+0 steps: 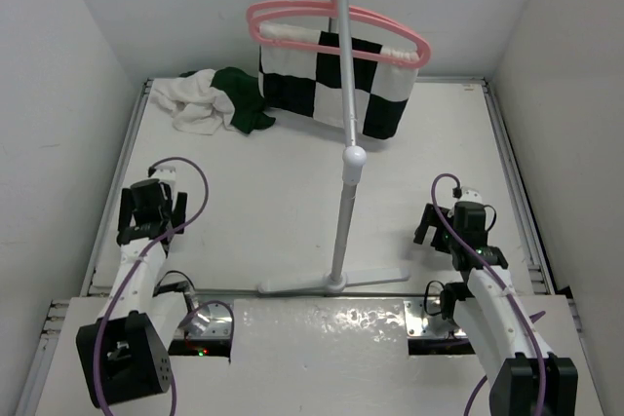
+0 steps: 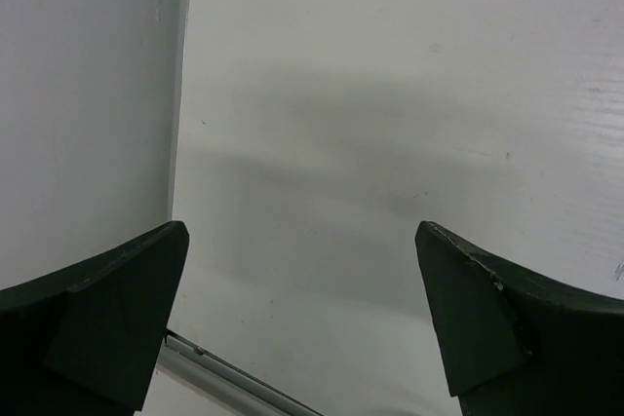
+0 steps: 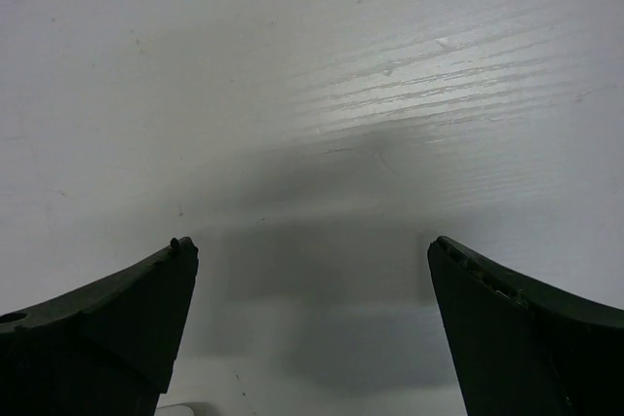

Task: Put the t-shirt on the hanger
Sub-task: Move the T-shirt to the center of the board.

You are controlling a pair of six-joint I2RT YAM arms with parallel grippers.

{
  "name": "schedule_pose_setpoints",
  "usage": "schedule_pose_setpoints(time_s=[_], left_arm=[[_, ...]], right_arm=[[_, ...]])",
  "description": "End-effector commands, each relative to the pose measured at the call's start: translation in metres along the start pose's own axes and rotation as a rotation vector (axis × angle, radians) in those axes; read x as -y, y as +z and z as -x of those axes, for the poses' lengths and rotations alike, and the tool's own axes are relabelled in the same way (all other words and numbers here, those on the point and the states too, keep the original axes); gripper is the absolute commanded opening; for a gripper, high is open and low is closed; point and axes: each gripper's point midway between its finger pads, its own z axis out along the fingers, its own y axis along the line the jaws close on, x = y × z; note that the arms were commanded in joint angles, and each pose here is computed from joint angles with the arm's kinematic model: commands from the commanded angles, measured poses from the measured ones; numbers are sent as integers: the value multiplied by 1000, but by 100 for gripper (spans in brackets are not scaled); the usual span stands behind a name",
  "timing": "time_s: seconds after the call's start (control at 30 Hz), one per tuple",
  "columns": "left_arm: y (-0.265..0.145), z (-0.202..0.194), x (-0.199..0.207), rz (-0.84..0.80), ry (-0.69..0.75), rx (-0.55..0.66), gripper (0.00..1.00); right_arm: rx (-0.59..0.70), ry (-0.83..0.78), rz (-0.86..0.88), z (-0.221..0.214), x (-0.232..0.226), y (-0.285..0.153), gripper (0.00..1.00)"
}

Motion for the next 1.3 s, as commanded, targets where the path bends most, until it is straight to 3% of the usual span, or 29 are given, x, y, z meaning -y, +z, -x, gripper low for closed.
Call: schedule_pose_setpoints(time_s=[0.0, 0.03, 0.1, 0.13, 0.2, 0.33, 0.43, 0.47, 0.53, 0.63, 0.7, 0.73, 0.77, 0.83, 1.0, 1.07, 1.2, 1.23, 1.27], left_arm=[[-6, 33, -14, 26, -69, 80, 100], [-14, 61, -13, -39, -52, 141, 100], [-20, 75, -2, -169, 87, 139, 100], [-36, 116, -1, -254, 114, 240, 100], [-37, 131, 12, -376, 153, 204, 100], [-40, 204, 27, -462, 169, 208, 77], [-37, 258, 59, -512, 193, 223, 79], [-20, 266, 77, -550, 184, 196, 81], [-20, 309, 90, -614, 94, 262, 84], [27, 347, 113, -618, 11, 285, 85], [84, 347, 131, -583, -58, 213, 87], [87, 379, 120, -547, -107, 264, 88], [120, 371, 135, -560, -128, 219, 89], [136, 398, 127, -541, -205, 282, 93], [179, 390, 158, -528, -171, 294, 94], [190, 384, 164, -519, -198, 284, 86], [199, 356, 166, -503, -198, 211, 23], [203, 335, 167, -491, -192, 160, 0], [189, 340, 157, -482, -197, 173, 0]], right_arm=[[39, 22, 57, 13, -12, -1, 99], [49, 48, 70, 17, -16, -2, 99], [72, 77, 124, 24, -27, -3, 99], [77, 113, 152, 26, -34, -4, 99], [123, 139, 205, 40, -45, -5, 99], [196, 195, 284, 63, -61, -8, 98], [247, 196, 289, 81, -63, -8, 88], [236, 197, 275, 81, -61, -4, 87], [253, 175, 253, 92, -59, -2, 87], [244, 123, 207, 101, -54, 8, 88], [218, 102, 178, 107, -52, 16, 89], [202, 102, 171, 108, -52, 18, 89], [194, 102, 167, 111, -53, 20, 89], [185, 96, 189, 117, -59, 26, 88], [106, 69, 212, 119, -67, 36, 87], [80, 48, 214, 115, -68, 38, 87], [44, 24, 209, 104, -65, 35, 85], [45, 25, 215, 103, -65, 33, 85], [59, 23, 235, 104, -68, 27, 84]])
